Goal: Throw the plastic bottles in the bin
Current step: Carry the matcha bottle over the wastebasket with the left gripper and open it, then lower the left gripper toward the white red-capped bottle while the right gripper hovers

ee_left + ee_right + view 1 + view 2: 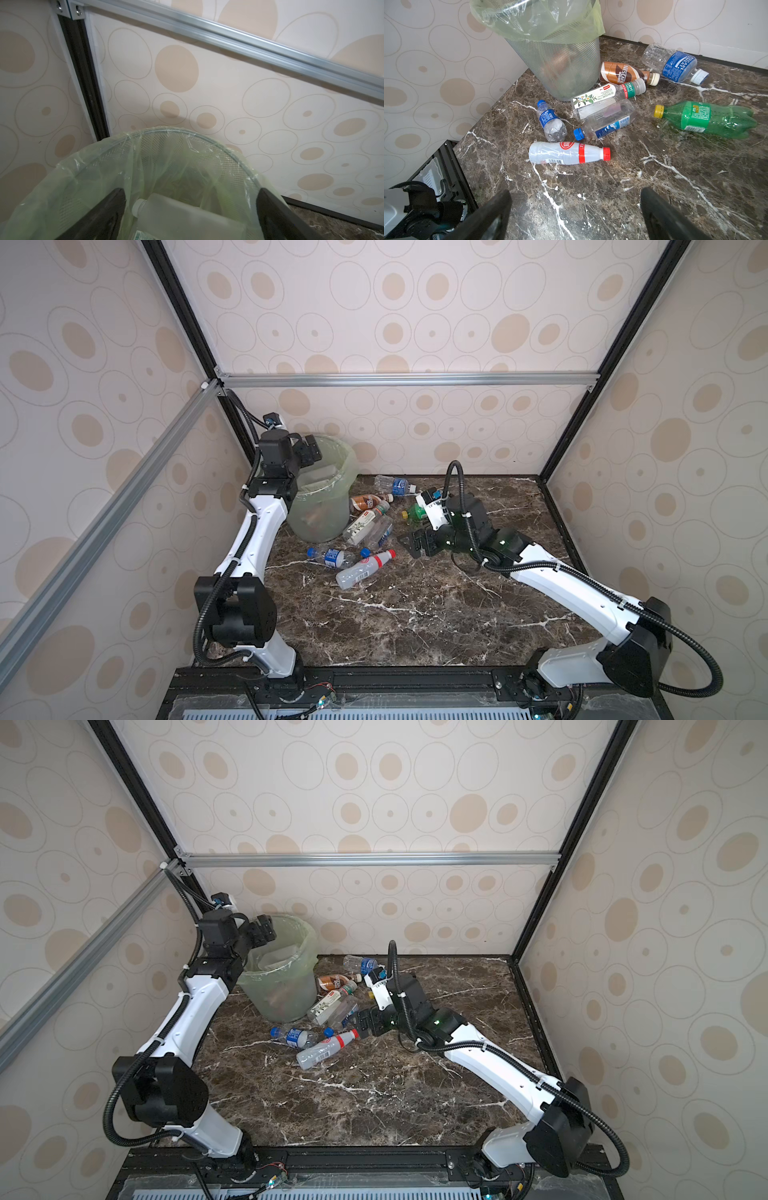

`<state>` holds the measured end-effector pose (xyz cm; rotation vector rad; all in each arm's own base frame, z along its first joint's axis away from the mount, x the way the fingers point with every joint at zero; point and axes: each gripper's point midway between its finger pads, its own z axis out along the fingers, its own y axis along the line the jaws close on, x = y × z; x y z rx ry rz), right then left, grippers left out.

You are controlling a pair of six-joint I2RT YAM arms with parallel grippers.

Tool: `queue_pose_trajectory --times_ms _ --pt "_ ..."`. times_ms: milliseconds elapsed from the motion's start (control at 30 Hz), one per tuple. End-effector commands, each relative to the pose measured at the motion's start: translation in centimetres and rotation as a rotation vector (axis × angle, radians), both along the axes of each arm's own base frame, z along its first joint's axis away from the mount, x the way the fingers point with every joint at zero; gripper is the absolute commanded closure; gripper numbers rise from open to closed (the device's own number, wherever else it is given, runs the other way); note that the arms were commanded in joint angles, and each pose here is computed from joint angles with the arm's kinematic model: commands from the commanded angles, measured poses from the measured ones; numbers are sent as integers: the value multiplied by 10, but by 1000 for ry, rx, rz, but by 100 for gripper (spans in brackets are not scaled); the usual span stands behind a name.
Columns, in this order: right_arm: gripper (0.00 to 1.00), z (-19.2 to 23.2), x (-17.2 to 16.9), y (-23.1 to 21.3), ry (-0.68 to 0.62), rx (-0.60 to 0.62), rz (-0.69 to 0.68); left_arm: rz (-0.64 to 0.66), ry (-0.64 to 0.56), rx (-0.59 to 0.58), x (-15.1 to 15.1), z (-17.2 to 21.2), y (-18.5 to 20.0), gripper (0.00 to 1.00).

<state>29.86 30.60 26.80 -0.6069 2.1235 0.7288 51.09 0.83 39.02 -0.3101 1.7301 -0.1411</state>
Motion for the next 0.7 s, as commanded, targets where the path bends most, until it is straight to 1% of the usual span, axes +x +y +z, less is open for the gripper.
queue_pose_trajectory --times_ms 0,167,300,400,500,667 --pt "0 -8 0 5 22 1 -1 -52 -176 -30 -31 74 -10 1" --pt "1 -16 0 9 40 3 2 -107 -172 -15 -38 76 -32 1" --pt "0 -33 -1 11 58 -33 20 -175 -157 4 -45 75 -63 1" --pt "0 -48 -2 12 80 -60 26 -224 -150 2 -57 70 -86 1" --pt "0 -63 -3 17 99 -71 37 -287 -119 -18 -73 57 -111 1" --pt "0 -92 0 18 162 -85 0 -383 33 -3 -101 6 -147 1"
